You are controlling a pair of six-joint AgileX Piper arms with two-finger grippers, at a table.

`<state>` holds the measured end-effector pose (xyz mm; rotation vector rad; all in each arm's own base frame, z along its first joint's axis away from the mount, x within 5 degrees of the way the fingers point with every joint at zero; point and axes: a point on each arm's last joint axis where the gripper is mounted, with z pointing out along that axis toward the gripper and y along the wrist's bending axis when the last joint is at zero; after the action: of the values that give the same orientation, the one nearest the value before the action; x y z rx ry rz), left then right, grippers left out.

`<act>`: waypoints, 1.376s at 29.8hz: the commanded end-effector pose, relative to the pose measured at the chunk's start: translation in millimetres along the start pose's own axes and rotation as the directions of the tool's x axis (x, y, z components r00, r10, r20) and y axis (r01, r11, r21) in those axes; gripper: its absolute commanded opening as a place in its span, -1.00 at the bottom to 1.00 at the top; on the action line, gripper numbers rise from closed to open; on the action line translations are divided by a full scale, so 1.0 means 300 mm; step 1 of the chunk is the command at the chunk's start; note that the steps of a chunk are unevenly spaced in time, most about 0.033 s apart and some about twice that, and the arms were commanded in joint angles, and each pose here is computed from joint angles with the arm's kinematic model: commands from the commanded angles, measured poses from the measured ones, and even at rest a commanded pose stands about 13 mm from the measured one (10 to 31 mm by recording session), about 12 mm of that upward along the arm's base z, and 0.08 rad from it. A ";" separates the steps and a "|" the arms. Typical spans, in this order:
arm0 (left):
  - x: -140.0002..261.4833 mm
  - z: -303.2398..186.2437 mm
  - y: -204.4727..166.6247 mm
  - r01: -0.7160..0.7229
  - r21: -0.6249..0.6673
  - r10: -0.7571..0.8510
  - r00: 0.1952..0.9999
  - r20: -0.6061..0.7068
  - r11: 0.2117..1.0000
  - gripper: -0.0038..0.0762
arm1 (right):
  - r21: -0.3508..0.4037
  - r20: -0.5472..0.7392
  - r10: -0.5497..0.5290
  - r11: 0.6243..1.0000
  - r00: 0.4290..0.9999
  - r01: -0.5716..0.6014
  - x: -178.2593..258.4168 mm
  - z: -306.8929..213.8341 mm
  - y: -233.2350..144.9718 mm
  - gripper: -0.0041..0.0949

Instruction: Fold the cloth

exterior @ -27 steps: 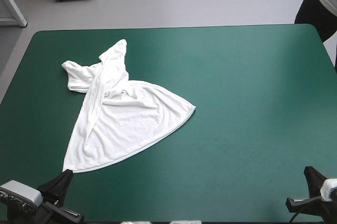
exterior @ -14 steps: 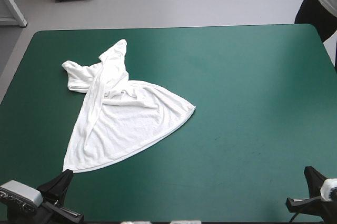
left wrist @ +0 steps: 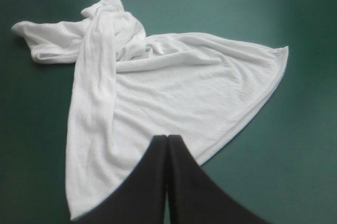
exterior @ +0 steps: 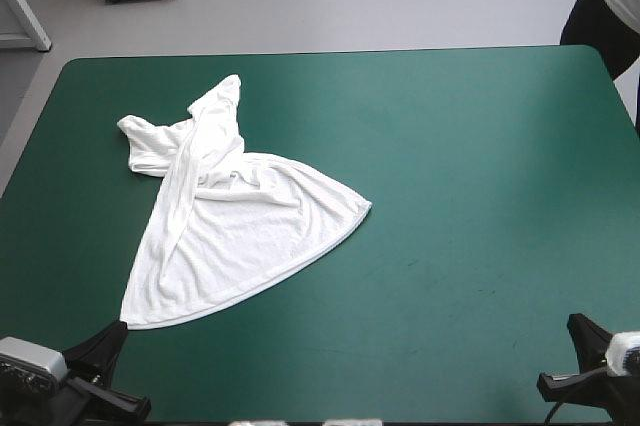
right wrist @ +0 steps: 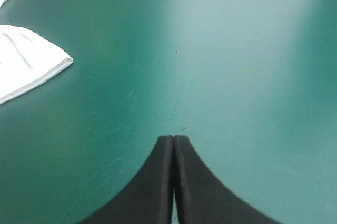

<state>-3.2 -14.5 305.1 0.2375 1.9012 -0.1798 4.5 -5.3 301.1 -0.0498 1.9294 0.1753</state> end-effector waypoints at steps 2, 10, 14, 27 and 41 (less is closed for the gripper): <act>-0.124 -0.001 0.027 -0.004 -0.066 0.001 0.999 -0.050 0.998 -0.93 | -0.011 0.038 -0.045 0.999 0.998 0.045 -0.151 0.045 0.026 -0.95; -0.342 0.096 0.056 -0.001 -0.059 -0.016 0.960 -0.281 0.998 -0.93 | -0.005 -0.133 -0.120 0.993 0.984 0.121 -0.384 0.232 0.068 -0.95; -0.431 0.164 0.094 -0.042 -0.105 -0.010 0.894 -0.447 0.994 -0.91 | -0.029 -0.212 -0.185 0.983 0.960 0.183 -0.490 0.327 0.091 -0.94; -0.508 0.363 0.156 -0.033 -0.192 -0.083 0.821 -0.565 0.981 0.40 | -0.143 -0.222 -0.226 0.970 0.948 0.198 -0.713 0.526 0.165 0.14; -0.221 0.474 0.157 -0.004 -0.195 -0.156 0.583 -0.797 0.981 0.39 | -0.183 -0.308 -0.226 0.967 0.924 0.175 -0.681 0.636 0.180 0.16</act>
<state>168.3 -8.6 330.3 0.1328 2.7760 0.0724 250.5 67.2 412.7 -0.4074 2.3207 0.1850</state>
